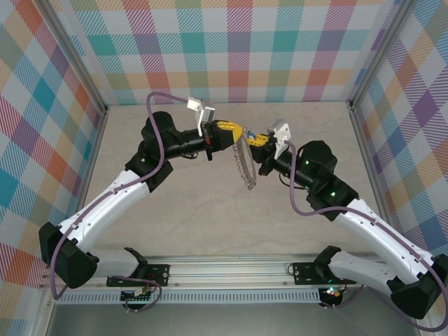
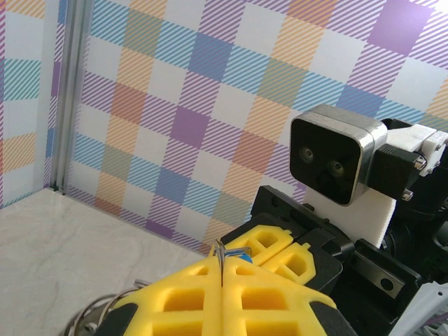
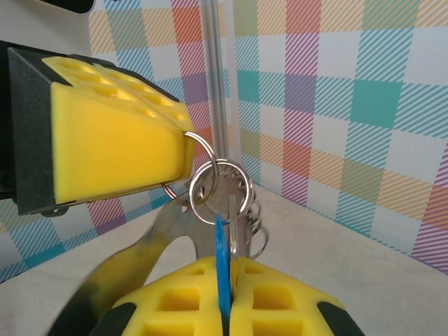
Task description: Put the keys on the keyring
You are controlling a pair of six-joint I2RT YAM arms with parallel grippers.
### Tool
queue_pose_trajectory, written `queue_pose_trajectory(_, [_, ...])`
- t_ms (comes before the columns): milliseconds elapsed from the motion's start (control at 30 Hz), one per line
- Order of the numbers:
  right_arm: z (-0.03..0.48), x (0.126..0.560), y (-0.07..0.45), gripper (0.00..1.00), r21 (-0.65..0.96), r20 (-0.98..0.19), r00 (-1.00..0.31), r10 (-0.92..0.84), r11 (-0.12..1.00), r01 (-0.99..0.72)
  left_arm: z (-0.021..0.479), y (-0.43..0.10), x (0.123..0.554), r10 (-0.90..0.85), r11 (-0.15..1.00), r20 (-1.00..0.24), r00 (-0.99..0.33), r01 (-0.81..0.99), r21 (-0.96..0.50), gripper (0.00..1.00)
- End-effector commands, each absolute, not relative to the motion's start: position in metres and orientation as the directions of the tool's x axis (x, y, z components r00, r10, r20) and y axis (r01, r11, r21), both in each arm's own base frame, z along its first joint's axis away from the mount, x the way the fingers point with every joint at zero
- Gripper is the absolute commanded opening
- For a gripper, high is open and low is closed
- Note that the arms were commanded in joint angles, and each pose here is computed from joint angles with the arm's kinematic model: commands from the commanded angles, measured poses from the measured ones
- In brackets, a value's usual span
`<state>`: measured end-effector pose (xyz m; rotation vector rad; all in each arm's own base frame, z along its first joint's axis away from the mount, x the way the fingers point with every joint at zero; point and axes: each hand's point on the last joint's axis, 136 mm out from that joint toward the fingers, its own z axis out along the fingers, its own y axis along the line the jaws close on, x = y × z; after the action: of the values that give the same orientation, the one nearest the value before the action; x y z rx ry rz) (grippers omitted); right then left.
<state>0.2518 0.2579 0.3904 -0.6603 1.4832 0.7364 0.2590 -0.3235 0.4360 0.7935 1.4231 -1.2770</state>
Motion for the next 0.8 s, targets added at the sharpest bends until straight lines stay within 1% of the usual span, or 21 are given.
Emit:
queue_pose_trajectory(0, [0.382, 0.244, 0.261, 0.00, 0.072, -0.997, -0.074, 0.022, 0.594, -0.801, 0.465, -0.315, 0.247, -0.227, 0.214, -0.957, -0.179, 0.950, -0.228, 0.00])
queue_pose_trajectory(333, [0.366, 0.231, 0.282, 0.00, 0.135, -0.987, -0.157, -0.008, 0.471, -0.872, 0.466, -0.314, 0.248, -0.239, 0.219, -0.955, -0.174, 0.949, -0.228, 0.00])
queue_pose_trajectory(500, [0.366, 0.217, 0.293, 0.00, 0.145, -0.984, -0.173, -0.043, 0.375, -0.916, 0.465, -0.315, 0.249, -0.242, 0.217, -0.953, -0.180, 0.948, -0.234, 0.00])
queue_pose_trajectory(567, [0.367, 0.217, 0.294, 0.00, 0.147, -0.984, -0.175, -0.043, 0.370, -0.917, 0.463, -0.315, 0.249, -0.243, 0.215, -0.952, -0.183, 0.947, -0.237, 0.00])
queue_pose_trajectory(700, [0.369, 0.219, 0.288, 0.00, 0.141, -0.985, -0.169, -0.033, 0.402, -0.905, 0.462, -0.315, 0.251, -0.248, 0.221, -0.951, -0.187, 0.945, -0.243, 0.00])
queue_pose_trajectory(733, [0.369, 0.219, 0.286, 0.01, 0.143, -0.985, -0.171, -0.032, 0.412, -0.900, 0.461, -0.315, 0.251, -0.252, 0.221, -0.949, -0.187, 0.944, -0.245, 0.00])
queue_pose_trajectory(767, [0.368, 0.219, 0.284, 0.12, 0.144, -0.984, -0.174, -0.032, 0.422, -0.895, 0.461, -0.314, 0.251, -0.254, 0.225, -0.949, -0.186, 0.943, -0.245, 0.00])
